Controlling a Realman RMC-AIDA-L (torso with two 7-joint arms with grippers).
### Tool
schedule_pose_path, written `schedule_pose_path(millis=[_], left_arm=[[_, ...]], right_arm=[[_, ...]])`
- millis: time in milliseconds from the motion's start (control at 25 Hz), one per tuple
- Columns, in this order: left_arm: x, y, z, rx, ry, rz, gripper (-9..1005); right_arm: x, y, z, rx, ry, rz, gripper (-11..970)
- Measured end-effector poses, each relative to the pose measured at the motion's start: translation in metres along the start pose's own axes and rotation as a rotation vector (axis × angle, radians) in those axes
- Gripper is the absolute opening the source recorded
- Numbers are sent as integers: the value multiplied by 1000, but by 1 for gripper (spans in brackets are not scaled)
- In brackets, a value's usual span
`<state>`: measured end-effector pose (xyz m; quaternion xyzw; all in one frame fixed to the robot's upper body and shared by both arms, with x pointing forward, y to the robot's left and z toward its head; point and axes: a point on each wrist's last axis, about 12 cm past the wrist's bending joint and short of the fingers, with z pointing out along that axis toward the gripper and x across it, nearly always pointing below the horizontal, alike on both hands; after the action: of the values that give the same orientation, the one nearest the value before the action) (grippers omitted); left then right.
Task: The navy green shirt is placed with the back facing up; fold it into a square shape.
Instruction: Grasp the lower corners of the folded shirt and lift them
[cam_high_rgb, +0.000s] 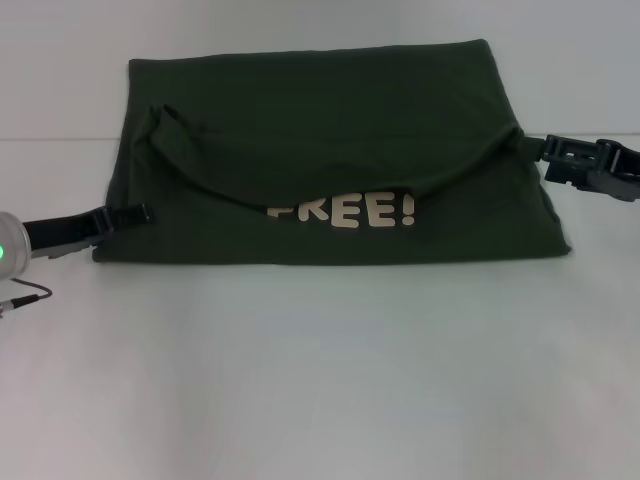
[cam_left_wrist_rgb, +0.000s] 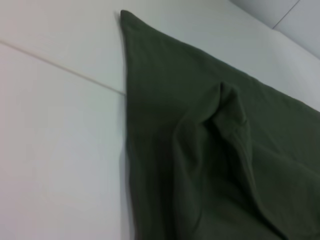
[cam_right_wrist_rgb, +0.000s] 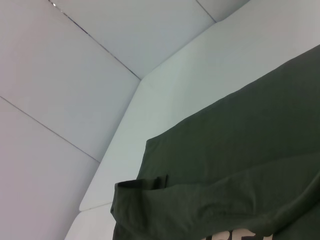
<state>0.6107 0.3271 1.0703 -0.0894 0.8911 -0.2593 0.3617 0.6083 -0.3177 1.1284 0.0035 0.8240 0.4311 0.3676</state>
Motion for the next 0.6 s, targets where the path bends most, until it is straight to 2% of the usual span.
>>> schedule_pose_path(millis=[600], left_arm=[[4, -2, 3, -17, 5, 3, 912]], right_arm=[[0, -1, 0, -6, -11, 16, 867]])
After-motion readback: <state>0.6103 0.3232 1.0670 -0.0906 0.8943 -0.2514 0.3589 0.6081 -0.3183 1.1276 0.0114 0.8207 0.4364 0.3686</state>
